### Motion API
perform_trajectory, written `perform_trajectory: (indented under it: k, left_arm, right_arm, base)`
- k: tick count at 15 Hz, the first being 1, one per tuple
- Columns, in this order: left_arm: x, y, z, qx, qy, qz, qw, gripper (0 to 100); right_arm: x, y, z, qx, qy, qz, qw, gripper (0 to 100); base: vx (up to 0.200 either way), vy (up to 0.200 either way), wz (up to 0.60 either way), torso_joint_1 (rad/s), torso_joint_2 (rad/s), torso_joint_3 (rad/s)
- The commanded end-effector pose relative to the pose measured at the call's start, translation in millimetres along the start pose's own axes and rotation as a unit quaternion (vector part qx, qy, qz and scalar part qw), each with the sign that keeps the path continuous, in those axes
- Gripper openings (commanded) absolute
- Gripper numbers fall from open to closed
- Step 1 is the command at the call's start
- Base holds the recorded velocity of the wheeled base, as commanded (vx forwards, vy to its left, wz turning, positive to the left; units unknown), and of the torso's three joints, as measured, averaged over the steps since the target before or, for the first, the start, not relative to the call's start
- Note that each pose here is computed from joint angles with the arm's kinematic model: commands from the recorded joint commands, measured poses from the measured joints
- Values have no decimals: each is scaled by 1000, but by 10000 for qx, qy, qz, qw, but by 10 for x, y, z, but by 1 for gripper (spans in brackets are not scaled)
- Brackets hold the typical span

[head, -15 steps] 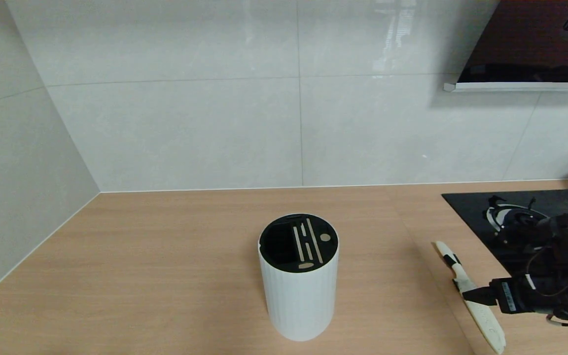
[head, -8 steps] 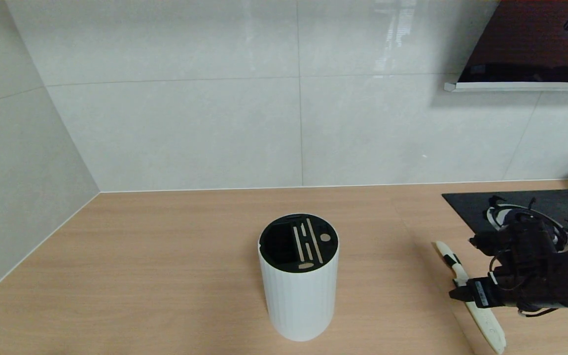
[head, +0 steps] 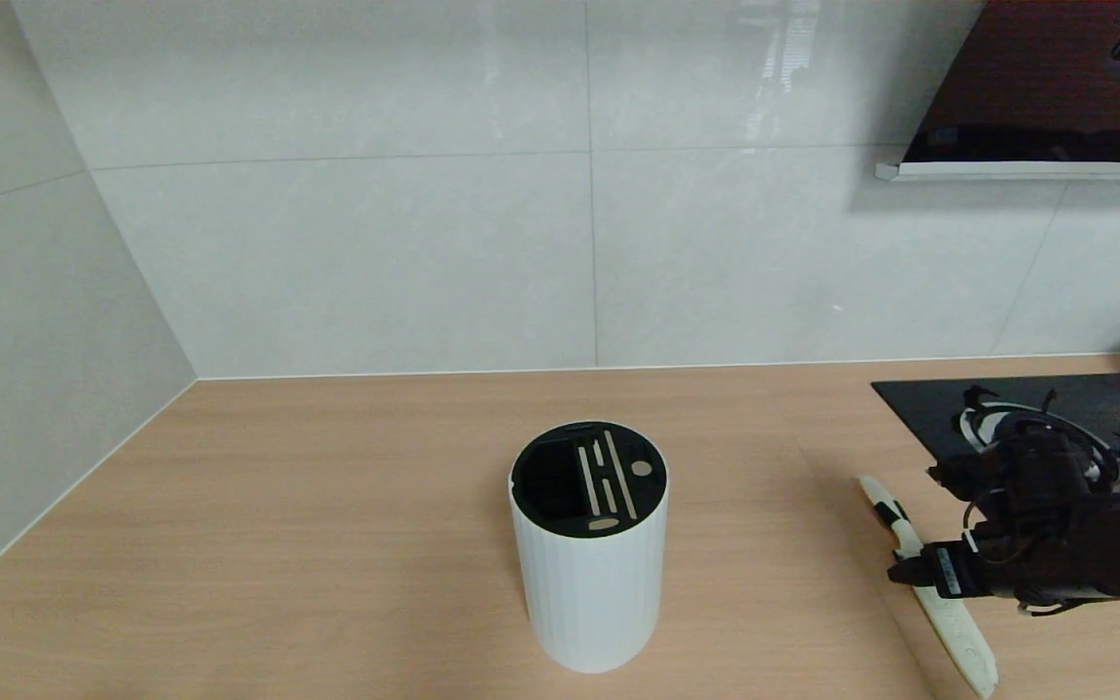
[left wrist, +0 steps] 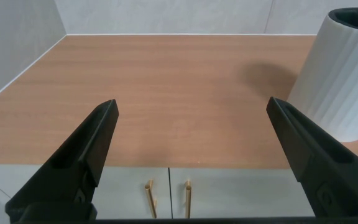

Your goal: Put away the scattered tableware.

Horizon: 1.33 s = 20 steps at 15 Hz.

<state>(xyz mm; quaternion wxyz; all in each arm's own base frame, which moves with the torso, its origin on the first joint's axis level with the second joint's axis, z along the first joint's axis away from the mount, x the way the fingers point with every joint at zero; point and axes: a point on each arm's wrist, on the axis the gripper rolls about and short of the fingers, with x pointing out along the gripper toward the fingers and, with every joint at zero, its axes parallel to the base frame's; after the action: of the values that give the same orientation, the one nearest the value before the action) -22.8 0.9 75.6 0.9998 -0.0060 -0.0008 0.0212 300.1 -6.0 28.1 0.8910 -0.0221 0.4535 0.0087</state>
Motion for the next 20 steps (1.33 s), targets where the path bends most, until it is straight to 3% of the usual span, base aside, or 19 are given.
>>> perform_trajectory:
  k: [1,13,20]
  left_arm:
    - [0,0,0,-2,-1,3,10000,100]
    - [0,0,0,-2,-1,3,10000,100]
    - [0,0,0,-2,-1,3,10000,100]
  right_arm:
    - [35,-21,16,34,1,10,10000,100]
    - [171,-3,36,25,60,174,9998,100]
    - [235,-5,53,51,-123,162,9998,100]
  base:
    - [0,0,0,0,0,0]
    - [0,0,0,0,0,0]
    - [0,0,0,0,0,0]
